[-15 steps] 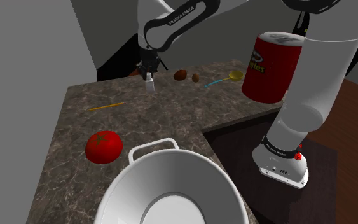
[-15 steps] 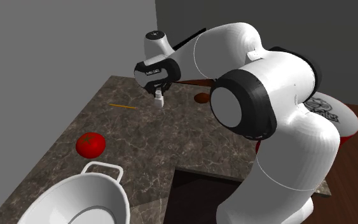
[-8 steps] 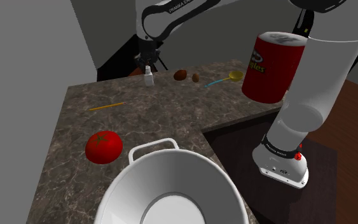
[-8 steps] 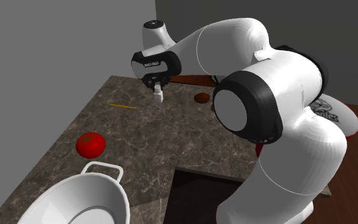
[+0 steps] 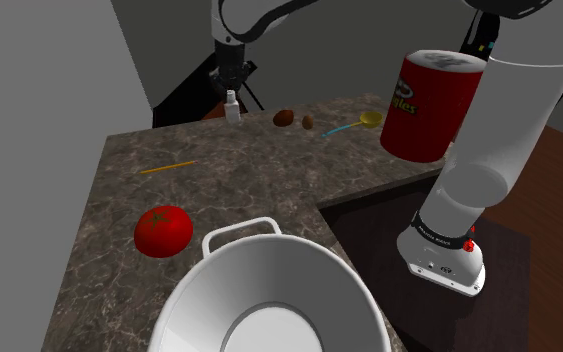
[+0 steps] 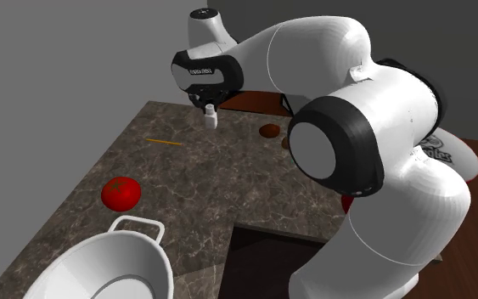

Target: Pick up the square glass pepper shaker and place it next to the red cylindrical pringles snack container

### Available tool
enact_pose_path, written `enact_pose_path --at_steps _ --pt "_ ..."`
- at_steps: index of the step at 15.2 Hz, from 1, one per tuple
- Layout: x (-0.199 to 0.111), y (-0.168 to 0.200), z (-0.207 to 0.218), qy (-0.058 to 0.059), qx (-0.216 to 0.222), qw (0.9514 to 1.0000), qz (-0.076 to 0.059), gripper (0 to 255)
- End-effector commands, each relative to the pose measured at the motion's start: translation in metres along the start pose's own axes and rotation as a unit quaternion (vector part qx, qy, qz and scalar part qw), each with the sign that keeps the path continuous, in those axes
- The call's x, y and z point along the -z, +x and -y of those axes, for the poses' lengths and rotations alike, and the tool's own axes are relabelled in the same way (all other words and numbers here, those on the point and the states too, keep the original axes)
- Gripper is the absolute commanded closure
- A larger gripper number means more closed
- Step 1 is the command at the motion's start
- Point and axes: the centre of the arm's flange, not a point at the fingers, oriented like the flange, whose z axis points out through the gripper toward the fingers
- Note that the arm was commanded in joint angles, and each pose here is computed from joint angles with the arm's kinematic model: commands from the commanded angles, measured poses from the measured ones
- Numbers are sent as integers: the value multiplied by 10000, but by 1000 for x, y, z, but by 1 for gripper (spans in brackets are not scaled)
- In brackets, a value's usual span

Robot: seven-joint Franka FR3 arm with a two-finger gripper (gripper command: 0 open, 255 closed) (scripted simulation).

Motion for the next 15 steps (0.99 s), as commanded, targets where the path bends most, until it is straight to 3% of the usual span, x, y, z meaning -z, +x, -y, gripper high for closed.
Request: enact_pose_path --at_steps 1,15 --pt "11 2 0 0 0 10000 2 255" --pt "83 20 0 0 0 10000 2 255"
